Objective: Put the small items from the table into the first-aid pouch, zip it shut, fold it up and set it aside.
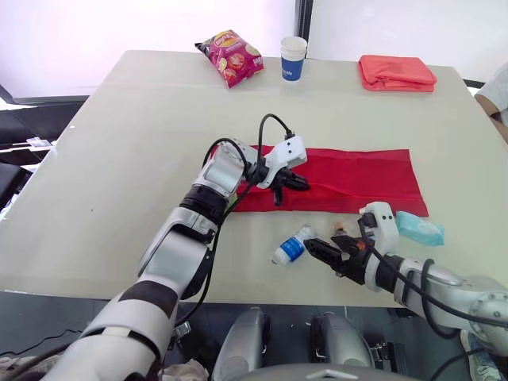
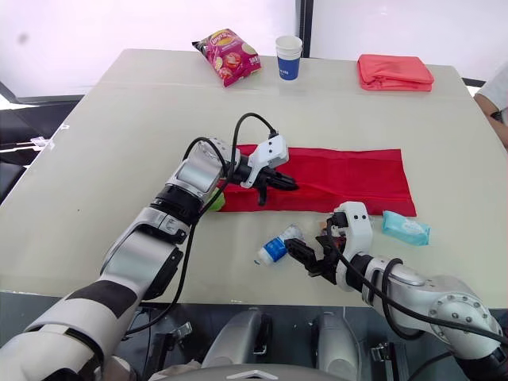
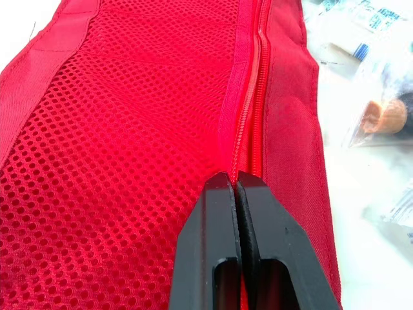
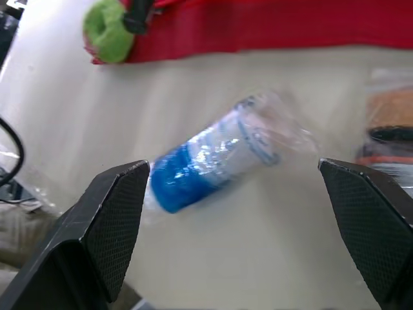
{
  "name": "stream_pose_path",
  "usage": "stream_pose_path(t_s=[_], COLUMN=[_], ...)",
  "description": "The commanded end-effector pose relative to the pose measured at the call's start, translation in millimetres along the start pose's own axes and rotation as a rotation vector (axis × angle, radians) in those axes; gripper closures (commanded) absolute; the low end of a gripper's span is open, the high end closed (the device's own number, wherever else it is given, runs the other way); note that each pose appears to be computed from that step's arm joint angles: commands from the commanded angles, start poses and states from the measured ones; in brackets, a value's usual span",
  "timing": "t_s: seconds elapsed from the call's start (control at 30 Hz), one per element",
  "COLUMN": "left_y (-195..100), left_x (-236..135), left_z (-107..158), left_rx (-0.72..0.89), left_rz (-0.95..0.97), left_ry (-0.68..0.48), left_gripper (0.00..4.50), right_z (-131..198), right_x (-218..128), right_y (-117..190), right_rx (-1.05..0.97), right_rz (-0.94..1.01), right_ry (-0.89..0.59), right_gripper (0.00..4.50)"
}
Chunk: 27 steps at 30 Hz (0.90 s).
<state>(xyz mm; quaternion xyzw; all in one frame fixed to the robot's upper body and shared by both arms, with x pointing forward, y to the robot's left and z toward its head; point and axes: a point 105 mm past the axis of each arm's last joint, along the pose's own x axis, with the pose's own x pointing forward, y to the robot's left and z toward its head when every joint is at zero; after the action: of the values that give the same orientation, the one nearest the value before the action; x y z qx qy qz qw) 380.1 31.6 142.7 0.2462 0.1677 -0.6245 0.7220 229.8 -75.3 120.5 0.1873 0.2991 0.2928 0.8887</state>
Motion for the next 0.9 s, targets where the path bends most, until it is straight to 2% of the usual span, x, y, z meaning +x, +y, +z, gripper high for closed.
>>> stream_pose_path(t_s=[0.03, 0.47, 0.57, 0.63, 0.67, 0.83, 0.87, 0.9], left_y=[-4, -7, -8, -8, -9, -9, -9, -9], left_x=[-1, -6, -6, -6, -6, -5, -5, -5], left_z=[11, 9, 9, 8, 8, 6, 6, 7], left_rx=[0.03, 0.011, 0.004, 0.0, -0.002, -0.007, -0.008, -0.009], left_rz=[-0.009, 0.012, 0.02, 0.024, 0.025, 0.032, 0.033, 0.034], left_ry=[-0.03, -0.029, -0.032, -0.032, -0.032, -0.033, -0.033, -0.035], left_gripper=[4.46, 4.46, 4.5, 4.5, 4.5, 4.5, 4.5, 4.5], right_z=[0, -5, -6, -6, -6, 1, 5, 12], right_x=[6, 44, 53, 55, 55, 51, 49, 45], right_y=[0, 10, 12, 12, 11, 7, 7, 9], right_rx=[0.002, -0.044, -0.08, -0.139, -0.198, -0.417, -0.445, -0.485], right_rz=[0.002, 0.067, 0.079, 0.083, 0.078, 0.07, 0.077, 0.099], right_ry=[0.016, 0.108, 0.129, 0.145, 0.159, 0.186, 0.181, 0.177], right_gripper=[0.0, 0.0, 0.71, 1.67, 1.94, 4.16, 4.44, 4.48])
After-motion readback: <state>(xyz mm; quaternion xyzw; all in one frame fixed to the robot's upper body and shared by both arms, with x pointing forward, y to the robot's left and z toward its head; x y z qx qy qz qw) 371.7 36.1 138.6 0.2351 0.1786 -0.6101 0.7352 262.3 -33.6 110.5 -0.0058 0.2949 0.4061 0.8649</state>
